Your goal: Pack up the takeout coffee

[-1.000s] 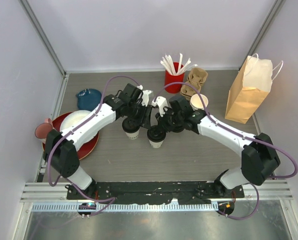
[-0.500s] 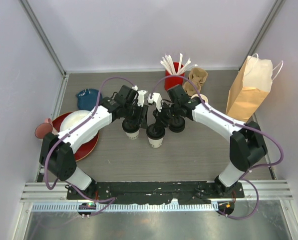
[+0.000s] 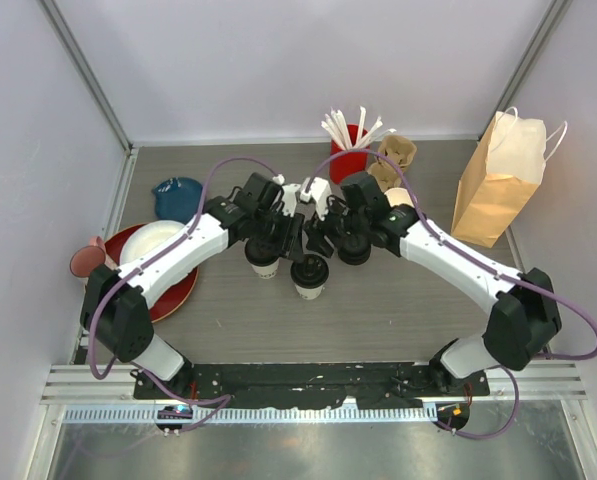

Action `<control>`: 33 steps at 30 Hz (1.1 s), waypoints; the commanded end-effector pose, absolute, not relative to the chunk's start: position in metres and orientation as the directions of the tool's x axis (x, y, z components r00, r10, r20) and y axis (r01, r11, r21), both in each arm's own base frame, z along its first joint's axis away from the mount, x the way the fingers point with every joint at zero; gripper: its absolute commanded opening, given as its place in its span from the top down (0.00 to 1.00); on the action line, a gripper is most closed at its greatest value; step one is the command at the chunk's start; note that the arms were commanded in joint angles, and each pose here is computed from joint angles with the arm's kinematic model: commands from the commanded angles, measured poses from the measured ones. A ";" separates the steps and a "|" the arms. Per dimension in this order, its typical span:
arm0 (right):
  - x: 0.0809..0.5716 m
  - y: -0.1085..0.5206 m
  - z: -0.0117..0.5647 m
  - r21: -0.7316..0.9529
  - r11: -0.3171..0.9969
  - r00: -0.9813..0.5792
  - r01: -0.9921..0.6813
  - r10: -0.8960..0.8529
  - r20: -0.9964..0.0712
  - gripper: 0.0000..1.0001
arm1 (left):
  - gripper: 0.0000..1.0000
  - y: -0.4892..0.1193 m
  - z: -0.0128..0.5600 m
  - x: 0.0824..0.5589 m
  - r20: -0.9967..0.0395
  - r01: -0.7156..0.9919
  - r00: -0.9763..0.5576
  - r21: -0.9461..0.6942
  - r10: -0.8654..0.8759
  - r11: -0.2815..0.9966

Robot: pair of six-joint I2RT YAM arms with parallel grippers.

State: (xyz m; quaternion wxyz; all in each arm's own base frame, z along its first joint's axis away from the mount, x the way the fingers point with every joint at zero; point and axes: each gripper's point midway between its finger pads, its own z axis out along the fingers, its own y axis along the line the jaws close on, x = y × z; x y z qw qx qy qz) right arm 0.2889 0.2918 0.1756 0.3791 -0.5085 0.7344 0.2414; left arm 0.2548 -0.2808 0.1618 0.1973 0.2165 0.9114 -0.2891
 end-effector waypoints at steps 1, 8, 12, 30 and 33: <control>0.324 0.275 0.243 -0.005 0.688 -0.302 -0.726 -0.325 -0.896 0.37 | 0.59 -0.284 0.165 0.259 -0.495 0.481 -0.835 -0.448 0.239 0.754; 0.287 0.234 0.206 0.206 0.951 -0.613 -0.229 0.023 -0.790 0.55 | 0.61 -0.283 0.157 0.264 -0.490 0.466 -0.841 -0.438 0.230 0.769; 0.259 0.253 0.191 0.260 0.943 -0.661 -0.209 0.059 -0.748 0.55 | 0.62 -0.284 0.153 0.263 -0.483 0.462 -0.845 -0.443 0.230 0.768; 0.254 0.278 0.154 0.245 0.942 -0.712 -0.230 0.009 -0.703 0.69 | 0.64 -0.284 0.140 0.252 -0.450 0.429 -0.869 -0.480 0.205 0.765; 0.253 0.277 0.150 0.237 0.944 -0.717 -0.227 0.002 -0.697 0.71 | 0.64 -0.282 0.139 0.251 -0.445 0.422 -0.873 -0.481 0.200 0.769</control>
